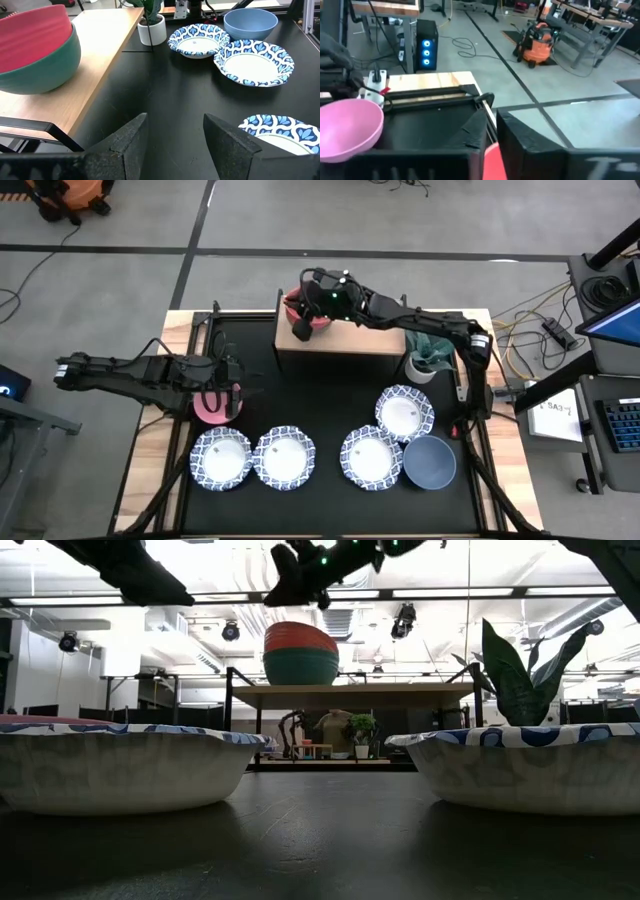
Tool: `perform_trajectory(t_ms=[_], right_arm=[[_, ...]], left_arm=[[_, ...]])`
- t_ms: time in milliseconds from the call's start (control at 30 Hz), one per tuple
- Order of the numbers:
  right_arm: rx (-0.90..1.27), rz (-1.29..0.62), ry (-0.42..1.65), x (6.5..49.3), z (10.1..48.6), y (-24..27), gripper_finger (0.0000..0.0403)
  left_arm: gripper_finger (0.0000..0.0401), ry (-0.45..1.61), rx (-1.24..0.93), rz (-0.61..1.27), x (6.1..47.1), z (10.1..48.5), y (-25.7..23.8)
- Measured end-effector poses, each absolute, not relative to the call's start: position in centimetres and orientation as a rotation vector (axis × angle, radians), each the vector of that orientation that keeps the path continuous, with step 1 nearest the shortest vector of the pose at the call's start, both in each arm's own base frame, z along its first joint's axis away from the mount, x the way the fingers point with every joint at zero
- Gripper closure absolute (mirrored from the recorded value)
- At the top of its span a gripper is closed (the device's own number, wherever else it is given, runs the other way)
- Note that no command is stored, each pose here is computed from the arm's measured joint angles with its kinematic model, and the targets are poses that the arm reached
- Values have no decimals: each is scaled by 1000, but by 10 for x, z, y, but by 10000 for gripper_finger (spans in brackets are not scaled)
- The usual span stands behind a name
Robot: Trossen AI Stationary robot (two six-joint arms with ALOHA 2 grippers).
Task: Place and stack bowls onto a shelf
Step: Stack the orange bowl on top of the green bowl on the shelf, then put the white with blue patterned bowl on the shelf
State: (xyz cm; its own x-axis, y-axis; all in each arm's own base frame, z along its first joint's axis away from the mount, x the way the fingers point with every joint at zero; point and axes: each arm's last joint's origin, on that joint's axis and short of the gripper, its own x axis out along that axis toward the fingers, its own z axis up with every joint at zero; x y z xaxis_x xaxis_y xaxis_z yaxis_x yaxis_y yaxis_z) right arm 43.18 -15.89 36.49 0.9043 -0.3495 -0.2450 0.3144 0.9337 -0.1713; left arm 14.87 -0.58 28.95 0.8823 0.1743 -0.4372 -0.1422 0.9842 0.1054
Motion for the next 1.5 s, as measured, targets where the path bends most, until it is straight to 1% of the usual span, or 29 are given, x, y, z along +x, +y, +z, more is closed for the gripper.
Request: perform_trajectory(t_ms=[100,333,633,867,1000,1067,1267,1400,1500], right_arm=[[-120,-349,294,432,349,-163,390],[-104,-343,352,431,327,-162,394],[-97,-343,365,431,322,-162,394],[-108,-332,346,431,328,-156,394],[-106,-316,370,434,322,-150,394],[-111,-303,365,433,325,-143,394],[-92,-232,351,414,364,-103,394],[-13,-180,449,396,374,-71,394],[106,-158,546,379,379,-49,394]], left_arm=[[225,462,71,165,149,290,-6],[225,462,71,165,149,290,-6],[225,462,71,165,149,289,-6],[225,462,71,165,149,289,-6],[225,462,71,165,149,289,-6],[225,462,71,165,149,290,-6],[225,462,69,166,149,289,-6],[225,460,63,167,149,290,-6],[225,459,54,168,149,290,-6]])
